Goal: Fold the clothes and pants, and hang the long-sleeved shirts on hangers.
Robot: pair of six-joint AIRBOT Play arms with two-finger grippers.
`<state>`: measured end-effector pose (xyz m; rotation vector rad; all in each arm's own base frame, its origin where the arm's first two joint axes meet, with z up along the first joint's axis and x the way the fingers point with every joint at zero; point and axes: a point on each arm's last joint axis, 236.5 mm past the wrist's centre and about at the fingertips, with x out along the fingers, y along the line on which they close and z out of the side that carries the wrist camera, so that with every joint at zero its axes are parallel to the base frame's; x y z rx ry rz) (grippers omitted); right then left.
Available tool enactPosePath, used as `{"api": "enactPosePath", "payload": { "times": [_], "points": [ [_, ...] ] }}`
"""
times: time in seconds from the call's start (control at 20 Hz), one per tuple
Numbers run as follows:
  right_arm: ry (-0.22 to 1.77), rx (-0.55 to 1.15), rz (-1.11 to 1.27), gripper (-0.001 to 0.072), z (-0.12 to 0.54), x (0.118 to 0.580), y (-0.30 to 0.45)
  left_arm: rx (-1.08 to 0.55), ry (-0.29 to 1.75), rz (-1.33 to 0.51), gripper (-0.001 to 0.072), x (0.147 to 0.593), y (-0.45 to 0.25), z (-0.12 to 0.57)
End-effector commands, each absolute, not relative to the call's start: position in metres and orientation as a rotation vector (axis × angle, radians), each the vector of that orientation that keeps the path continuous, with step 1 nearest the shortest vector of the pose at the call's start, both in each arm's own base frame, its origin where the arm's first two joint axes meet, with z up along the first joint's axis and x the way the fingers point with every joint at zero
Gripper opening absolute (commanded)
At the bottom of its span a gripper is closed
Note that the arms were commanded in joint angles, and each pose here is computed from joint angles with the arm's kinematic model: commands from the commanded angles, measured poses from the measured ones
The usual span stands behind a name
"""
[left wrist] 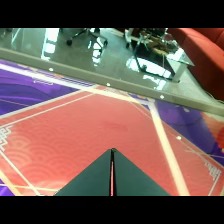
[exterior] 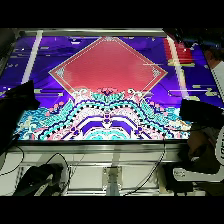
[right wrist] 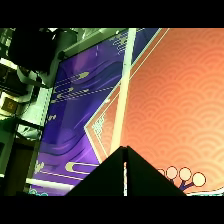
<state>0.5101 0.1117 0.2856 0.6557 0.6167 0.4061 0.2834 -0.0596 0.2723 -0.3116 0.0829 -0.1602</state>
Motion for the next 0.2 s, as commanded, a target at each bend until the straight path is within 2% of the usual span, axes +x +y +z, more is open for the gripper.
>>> {"api": "enactPosePath", "payload": {
  "times": [0.0,0.15],
  "points": [
    [0.617,0.656,0.408,0.0014,0.2857,0.5099,0.1125,-0.312,0.081,-0.160,0.0015,0.2831,-0.0592,0.2730],
    [0.617,0.656,0.408,0.0014,0.2857,0.5099,0.1125,-0.312,0.081,-0.160,0.0015,0.2831,-0.0592,0.2730]
  ]
}}
